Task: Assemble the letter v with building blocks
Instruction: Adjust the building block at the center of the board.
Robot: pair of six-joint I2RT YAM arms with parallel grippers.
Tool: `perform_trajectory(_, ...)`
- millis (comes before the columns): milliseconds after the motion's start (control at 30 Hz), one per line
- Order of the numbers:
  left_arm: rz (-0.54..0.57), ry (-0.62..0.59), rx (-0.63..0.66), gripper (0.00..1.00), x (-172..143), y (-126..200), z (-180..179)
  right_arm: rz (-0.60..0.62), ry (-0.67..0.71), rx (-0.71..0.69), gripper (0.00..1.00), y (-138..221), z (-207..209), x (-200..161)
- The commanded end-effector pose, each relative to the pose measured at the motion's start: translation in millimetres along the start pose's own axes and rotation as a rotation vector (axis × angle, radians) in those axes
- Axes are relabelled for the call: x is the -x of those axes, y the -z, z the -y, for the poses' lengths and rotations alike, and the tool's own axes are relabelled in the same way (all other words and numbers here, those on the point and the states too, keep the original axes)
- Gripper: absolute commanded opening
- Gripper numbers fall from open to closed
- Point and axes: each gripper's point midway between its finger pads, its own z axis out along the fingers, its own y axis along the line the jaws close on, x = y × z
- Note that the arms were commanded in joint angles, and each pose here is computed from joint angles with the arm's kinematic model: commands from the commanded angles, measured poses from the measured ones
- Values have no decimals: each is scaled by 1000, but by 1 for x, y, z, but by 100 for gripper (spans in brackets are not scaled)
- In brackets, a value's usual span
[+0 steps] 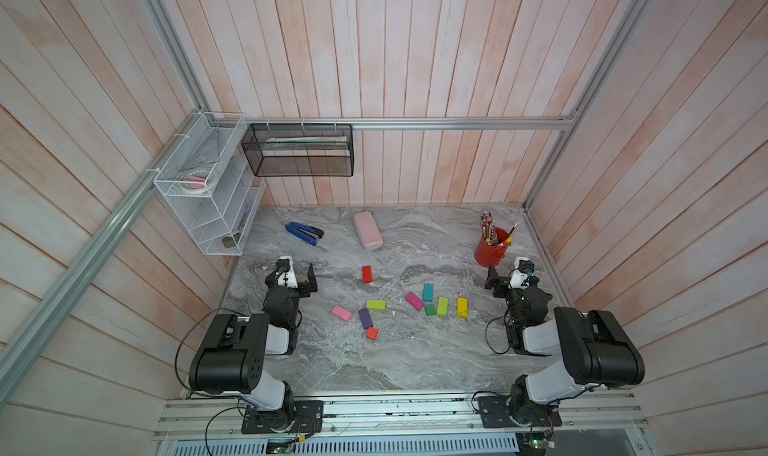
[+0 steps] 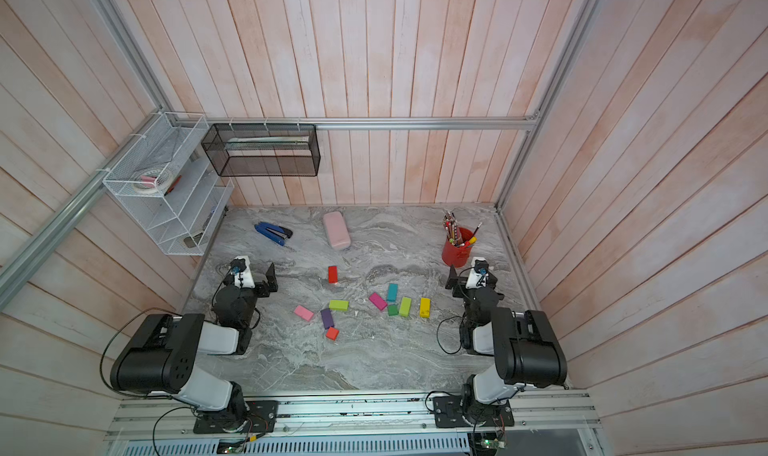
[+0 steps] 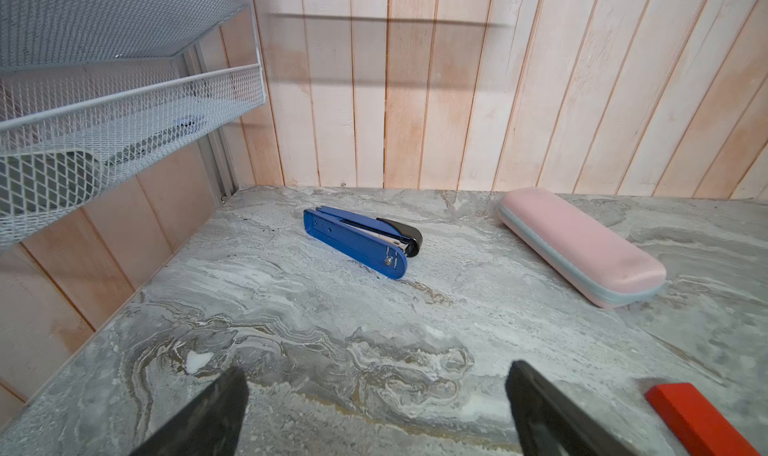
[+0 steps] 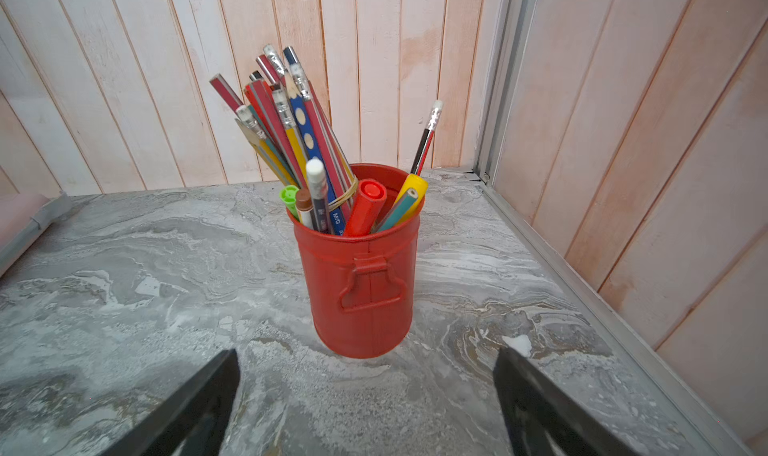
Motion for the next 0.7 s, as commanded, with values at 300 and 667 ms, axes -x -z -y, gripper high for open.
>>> perform_trajectory(300, -4, -1, -15, 100, 1, -6, 1, 10, 9, -14, 98, -4, 1, 3)
perform_trajectory(667, -6, 17, -6, 100, 1, -7, -4, 11, 8, -10, 98, -4, 1, 3)
